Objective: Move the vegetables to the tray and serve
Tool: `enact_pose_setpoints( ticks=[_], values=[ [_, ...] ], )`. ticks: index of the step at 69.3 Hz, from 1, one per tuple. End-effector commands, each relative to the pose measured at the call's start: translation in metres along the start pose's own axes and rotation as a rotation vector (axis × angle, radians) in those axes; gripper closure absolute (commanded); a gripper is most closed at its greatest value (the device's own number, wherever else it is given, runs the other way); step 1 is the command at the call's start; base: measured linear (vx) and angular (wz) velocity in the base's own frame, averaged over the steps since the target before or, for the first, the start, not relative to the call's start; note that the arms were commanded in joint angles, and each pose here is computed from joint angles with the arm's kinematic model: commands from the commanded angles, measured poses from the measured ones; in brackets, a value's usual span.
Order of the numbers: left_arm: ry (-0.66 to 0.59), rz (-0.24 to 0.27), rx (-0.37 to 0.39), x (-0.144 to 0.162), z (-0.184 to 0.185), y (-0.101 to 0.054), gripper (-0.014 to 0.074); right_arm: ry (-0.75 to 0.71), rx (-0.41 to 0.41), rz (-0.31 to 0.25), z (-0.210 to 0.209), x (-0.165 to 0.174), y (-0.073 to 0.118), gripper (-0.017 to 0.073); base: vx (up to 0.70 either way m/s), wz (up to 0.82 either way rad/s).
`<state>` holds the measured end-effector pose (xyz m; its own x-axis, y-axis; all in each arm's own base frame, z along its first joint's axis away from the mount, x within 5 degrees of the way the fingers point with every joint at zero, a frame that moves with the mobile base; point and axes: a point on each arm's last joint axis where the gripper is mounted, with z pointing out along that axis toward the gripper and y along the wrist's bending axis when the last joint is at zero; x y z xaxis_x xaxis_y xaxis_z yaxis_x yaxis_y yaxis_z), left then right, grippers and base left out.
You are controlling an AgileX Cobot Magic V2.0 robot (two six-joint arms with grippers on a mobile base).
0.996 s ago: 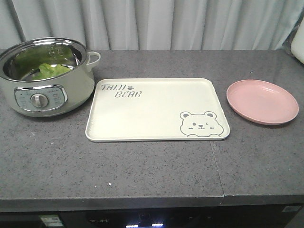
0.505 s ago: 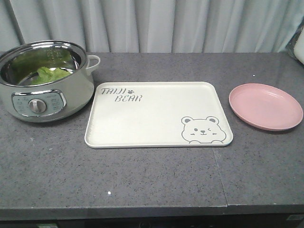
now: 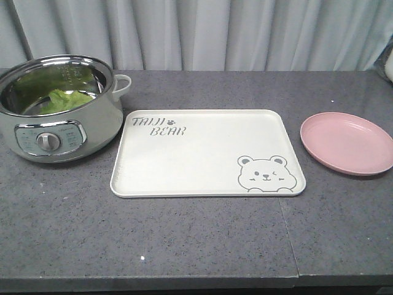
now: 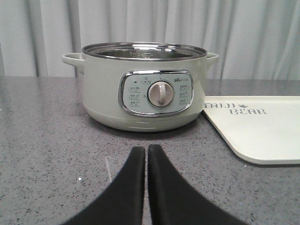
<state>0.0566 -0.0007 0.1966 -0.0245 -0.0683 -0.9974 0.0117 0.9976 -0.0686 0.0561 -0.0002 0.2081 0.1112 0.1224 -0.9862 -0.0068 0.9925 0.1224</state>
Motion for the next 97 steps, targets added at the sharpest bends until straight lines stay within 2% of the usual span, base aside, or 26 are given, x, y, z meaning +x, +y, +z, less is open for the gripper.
enact_pose_setpoints(
  ticks=[1,97],
  values=[
    [-0.059,-0.014,0.005,0.0019,0.0000,0.0001,0.0599,-0.064,-0.017,-0.014,-0.0004,-0.0018,0.0011,0.0562,0.01,0.01],
    [-0.059,-0.014,0.005,0.0019,0.0000,0.0001,0.0599,-0.064,-0.017,-0.014,-0.0004,-0.0018,0.0011,0.0562,0.00,0.00]
  ],
)
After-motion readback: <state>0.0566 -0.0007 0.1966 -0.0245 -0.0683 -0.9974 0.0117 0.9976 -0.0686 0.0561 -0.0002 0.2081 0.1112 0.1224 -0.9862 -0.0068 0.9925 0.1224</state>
